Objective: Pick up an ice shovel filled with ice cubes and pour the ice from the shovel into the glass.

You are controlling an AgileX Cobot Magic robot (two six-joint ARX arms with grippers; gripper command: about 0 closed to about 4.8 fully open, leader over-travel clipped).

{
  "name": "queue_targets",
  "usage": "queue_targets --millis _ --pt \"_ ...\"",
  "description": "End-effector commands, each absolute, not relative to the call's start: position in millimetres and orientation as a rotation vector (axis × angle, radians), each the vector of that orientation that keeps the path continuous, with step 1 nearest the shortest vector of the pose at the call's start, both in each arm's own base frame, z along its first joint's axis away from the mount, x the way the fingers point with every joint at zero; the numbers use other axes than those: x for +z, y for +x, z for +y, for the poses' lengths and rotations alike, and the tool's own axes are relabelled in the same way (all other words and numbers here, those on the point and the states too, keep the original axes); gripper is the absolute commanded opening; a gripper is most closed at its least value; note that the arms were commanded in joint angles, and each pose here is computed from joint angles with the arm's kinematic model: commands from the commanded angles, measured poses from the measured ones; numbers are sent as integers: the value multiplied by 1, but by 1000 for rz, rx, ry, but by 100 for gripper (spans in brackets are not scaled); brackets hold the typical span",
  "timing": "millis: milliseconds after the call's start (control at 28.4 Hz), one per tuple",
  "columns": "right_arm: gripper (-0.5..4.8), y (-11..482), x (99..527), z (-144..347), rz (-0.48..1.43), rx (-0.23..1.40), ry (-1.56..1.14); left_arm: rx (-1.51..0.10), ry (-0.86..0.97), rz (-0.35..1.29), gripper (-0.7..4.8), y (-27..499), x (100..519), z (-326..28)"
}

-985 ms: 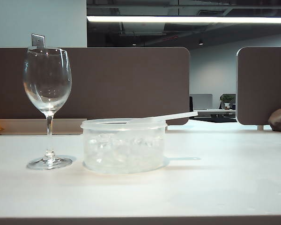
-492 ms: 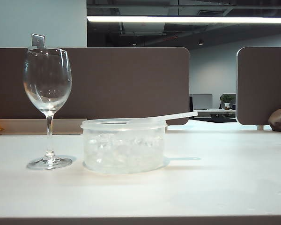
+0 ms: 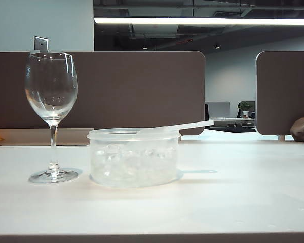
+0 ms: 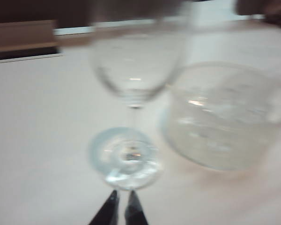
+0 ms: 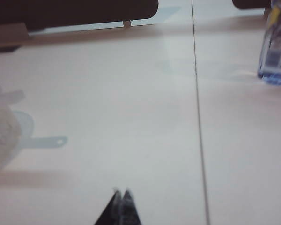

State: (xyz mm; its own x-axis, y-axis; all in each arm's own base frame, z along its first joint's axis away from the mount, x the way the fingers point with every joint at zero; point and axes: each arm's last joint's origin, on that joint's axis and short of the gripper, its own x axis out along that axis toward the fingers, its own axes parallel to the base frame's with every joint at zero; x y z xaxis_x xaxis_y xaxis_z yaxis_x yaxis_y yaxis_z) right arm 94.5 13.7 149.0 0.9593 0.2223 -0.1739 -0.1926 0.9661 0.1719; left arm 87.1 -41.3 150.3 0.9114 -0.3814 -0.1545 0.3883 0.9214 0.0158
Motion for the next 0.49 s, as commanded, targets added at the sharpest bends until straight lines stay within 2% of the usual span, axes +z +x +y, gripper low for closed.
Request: queue_targets --millis 35,70,141,246,387,492 --pt "-5 94 150 14 208 212 304 -469 47 141 29 84 151 -47" --pt "-4 94 150 14 214 209 358 -475 47 141 29 84 151 -48" --pt "32 93 155 16 222 280 460 -471 47 141 29 84 151 -48" --pt "31 90 171 16 200 278 499 -472 47 141 29 84 151 -48" --pt "30 76 210 10 132 161 400 -472 47 141 29 84 151 -48" --pt "8 61 242 8 70 135 374 -471 48 141 29 84 151 -48"
